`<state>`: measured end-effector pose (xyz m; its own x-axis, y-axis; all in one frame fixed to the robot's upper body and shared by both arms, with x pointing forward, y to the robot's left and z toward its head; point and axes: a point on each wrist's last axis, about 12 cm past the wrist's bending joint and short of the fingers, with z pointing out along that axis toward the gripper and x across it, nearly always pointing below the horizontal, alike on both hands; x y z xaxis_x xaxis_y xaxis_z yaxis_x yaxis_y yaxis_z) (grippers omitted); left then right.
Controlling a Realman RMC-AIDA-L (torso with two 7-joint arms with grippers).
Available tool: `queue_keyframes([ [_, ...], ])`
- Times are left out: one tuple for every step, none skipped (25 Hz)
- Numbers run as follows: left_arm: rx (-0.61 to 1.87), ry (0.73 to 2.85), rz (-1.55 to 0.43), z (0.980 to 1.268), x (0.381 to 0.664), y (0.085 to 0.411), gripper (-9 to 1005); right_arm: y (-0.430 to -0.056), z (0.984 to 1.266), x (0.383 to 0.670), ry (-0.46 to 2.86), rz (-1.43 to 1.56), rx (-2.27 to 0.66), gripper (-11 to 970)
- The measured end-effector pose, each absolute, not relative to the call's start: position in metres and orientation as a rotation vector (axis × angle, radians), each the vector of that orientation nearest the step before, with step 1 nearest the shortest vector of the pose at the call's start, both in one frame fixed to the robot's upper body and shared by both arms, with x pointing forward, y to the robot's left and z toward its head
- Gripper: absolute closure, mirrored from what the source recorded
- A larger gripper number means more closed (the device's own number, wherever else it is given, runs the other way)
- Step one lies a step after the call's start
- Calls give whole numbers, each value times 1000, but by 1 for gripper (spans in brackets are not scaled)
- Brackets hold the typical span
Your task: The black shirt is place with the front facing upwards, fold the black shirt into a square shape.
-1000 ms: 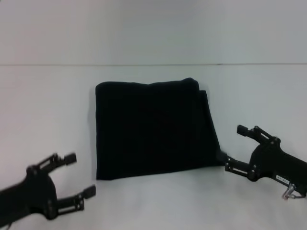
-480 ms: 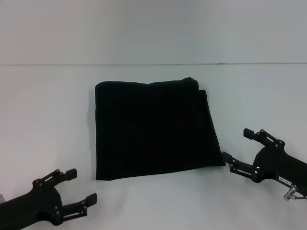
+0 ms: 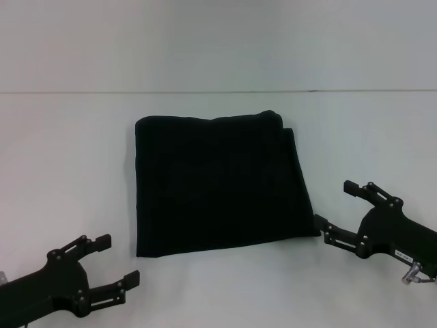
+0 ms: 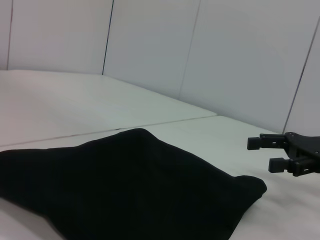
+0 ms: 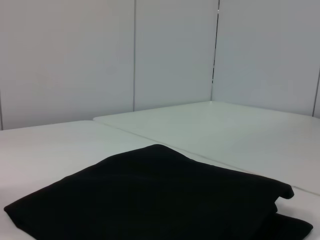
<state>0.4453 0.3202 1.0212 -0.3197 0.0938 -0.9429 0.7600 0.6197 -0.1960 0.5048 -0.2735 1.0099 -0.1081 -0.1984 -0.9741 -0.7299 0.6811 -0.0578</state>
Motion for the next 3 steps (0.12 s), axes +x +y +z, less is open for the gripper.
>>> queue_keyframes([
  [693, 1790, -791, 1021, 446, 320, 50, -273, 1010, 505, 1654, 534, -765, 18],
  [694, 1789, -792, 1022, 446, 320, 50, -273, 1010, 505, 1653, 535, -766, 18],
  [695, 1788, -794, 1022, 446, 320, 50, -273, 1010, 505, 1652, 535, -766, 18],
])
